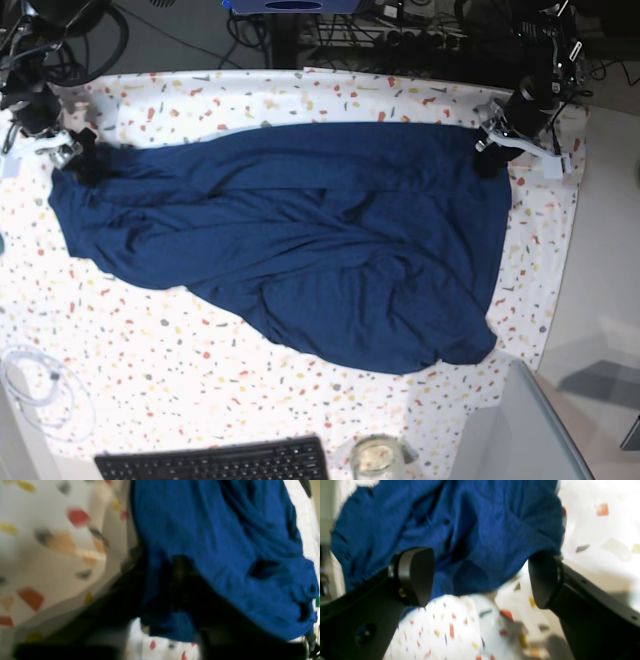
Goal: Layout the t-shirt on the table in an organized manner, then fold the t-shirt properly
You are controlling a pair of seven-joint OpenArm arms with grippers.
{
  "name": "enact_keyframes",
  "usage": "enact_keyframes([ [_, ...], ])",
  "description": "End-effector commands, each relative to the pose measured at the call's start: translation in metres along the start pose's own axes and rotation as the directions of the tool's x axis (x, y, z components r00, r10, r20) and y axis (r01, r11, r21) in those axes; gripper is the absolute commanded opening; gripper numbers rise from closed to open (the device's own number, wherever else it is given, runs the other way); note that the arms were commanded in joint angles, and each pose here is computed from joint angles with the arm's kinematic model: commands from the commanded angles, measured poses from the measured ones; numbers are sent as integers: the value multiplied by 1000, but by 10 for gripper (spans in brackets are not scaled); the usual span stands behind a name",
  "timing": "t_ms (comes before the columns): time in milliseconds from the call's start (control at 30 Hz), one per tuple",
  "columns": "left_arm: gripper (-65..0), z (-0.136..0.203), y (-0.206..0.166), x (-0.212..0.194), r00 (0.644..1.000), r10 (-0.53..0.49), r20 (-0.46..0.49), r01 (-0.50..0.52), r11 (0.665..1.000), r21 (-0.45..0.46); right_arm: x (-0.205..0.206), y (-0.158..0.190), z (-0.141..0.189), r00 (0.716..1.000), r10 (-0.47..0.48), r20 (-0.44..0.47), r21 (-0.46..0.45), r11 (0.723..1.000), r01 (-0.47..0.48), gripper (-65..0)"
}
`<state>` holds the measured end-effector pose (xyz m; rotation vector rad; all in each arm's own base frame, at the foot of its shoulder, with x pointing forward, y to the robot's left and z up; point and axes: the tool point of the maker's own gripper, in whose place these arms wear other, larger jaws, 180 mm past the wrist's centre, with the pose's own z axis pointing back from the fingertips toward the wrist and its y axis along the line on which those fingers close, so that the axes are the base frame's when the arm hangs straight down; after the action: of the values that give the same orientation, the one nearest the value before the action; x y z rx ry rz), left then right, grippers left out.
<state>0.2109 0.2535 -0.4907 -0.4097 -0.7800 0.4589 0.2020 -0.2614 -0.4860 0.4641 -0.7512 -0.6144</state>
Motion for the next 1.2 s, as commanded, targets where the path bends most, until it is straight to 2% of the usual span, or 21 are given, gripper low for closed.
enact_keyframes([
  [0,-619,3,6,-3,999,-26,-39,27,1000,17,6,-4,-3,1000,16,-16,-17,1000,-17,-108],
  [33,-650,3,6,-3,999,-27,-39,28,999,17,6,-5,-6,1000,5,-20,-14,1000,-6,-111],
  [100,-650,4,6,-1,999,-31,-38,32,999,18,8,-9,-10,1000,-11,-26,-14,1000,11,-162],
  [167,-650,6,10,4,998,-46,-35,47,999,24,14,-12,-13,1000,-17,-27,-13,1000,16,-276],
  [300,-650,11,17,9,997,-64,-39,66,997,37,30,-16,-11,1000,0,-14,-19,1000,0,-600],
  [333,-650,13,20,12,997,-74,-38,76,996,43,35,-17,-8,1000,9,-4,-23,1000,-9,-650],
  [433,-650,19,26,13,995,-85,-46,88,995,54,35,-19,7,997,70,-29,-47,996,-71,-633],
  [533,-650,29,29,17,992,-121,-45,124,990,61,23,-16,24,988,126,-90,-69,989,-132,-650],
  [633,-650,35,25,20,988,-151,-38,153,986,58,15,-14,39,981,169,-99,-90,980,-178,-650],
  [800,-650,37,25,22,985,-166,-38,168,984,60,1,-12,52,976,187,-111,-105,974,-199,-650],
  [1167,-650,38,28,25,983,-176,-43,178,982,66,-3,-14,55,976,182,-122,-113,974,-195,-647],
])
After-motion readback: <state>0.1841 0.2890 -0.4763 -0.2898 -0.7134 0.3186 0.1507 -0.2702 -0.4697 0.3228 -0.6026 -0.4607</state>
